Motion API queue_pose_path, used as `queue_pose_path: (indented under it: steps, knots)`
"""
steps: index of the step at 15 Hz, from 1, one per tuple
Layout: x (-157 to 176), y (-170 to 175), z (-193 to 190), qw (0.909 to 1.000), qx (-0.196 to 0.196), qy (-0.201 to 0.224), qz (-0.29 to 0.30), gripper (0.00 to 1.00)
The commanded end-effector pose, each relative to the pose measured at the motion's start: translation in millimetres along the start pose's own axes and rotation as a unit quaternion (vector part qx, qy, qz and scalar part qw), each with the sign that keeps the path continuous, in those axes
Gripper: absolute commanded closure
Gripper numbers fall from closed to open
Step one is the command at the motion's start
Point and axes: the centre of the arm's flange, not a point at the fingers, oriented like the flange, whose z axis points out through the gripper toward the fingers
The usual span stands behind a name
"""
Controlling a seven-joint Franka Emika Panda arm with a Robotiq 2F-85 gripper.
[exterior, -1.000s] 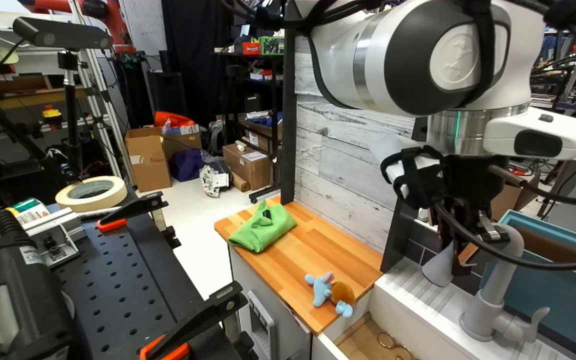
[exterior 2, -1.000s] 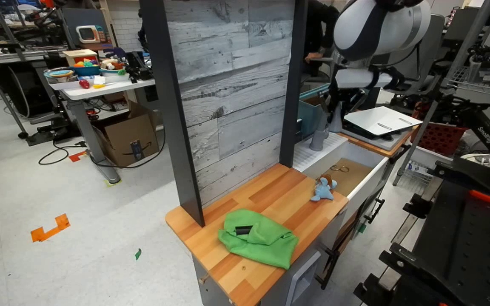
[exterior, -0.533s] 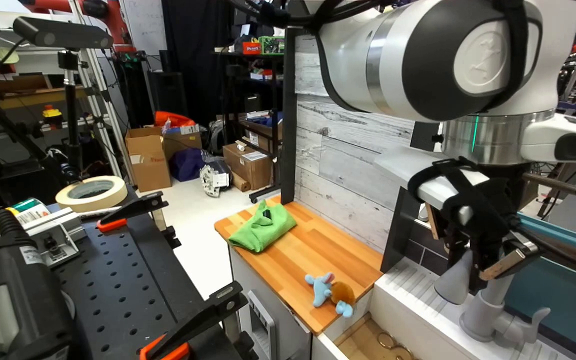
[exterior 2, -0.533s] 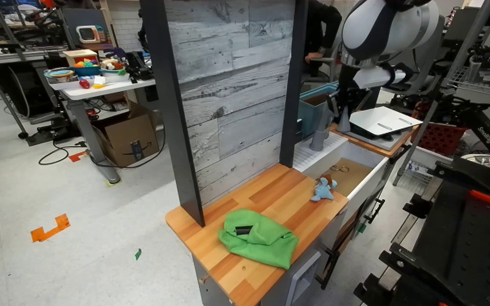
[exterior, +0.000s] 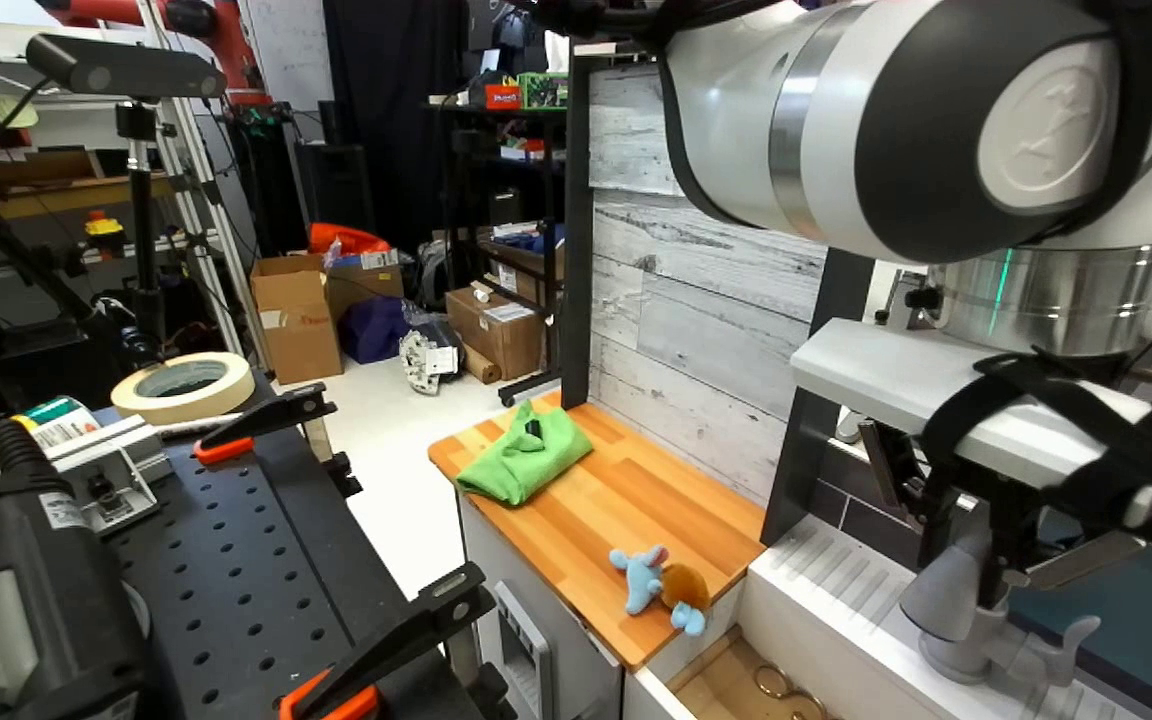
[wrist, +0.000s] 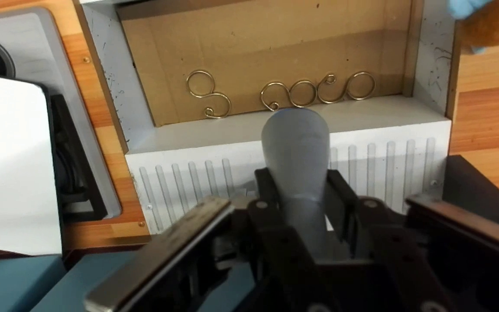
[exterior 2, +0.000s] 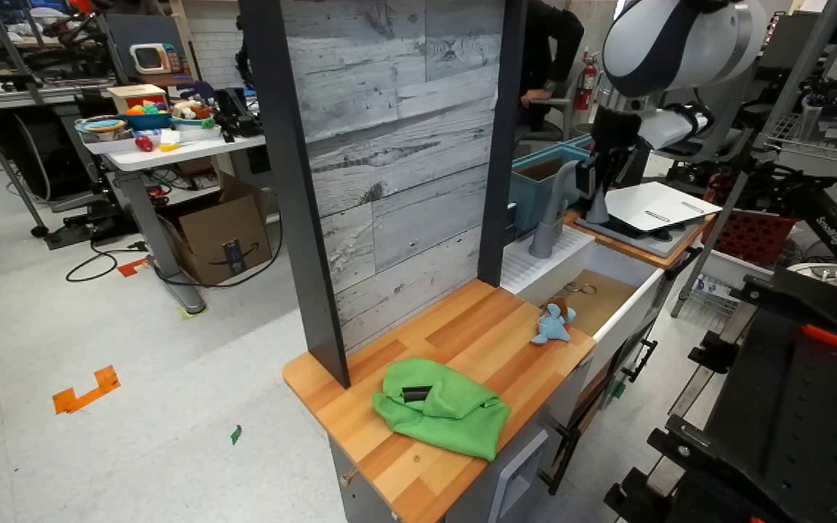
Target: Fold the cloth
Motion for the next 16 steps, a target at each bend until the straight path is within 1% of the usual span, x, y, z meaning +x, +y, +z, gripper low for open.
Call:
queue_pose_path:
  steps: [1,2,3,4,5,6,7,8,10,13,16]
  knots:
    - [-38.6,9.7,5.7,0.9963,-0.005,-0.049,-0.07,0.92]
    - [-38.0,7.9,5.4,0.9954,-0.004,-0.051,-0.081,0.85]
    - [-34.9,5.6,4.7,0.9948,-0.004,-0.059,-0.083,0.42]
    - [-33.9,4.2,5.2,0.9944,-0.006,-0.063,-0.085,0.41]
    - [-38.4,1.1,8.3,0.9923,-0.01,-0.084,-0.091,0.34]
    - [-46.8,-0.4,14.2,0.989,-0.016,-0.114,-0.092,0.27]
    - [-56.0,-3.6,17.7,0.9848,-0.023,-0.143,-0.096,0.21]
    - [-64.0,-4.9,20.4,0.9807,-0.031,-0.166,-0.098,0.12]
    - [-77.8,-14.0,22.2,0.9757,-0.046,-0.189,-0.101,0.0]
    - [-89.7,-44.2,17.4,0.9751,-0.061,-0.2,-0.073,0.0]
    - [-103.2,-89.5,3.9,0.9788,-0.051,-0.186,-0.068,0.0]
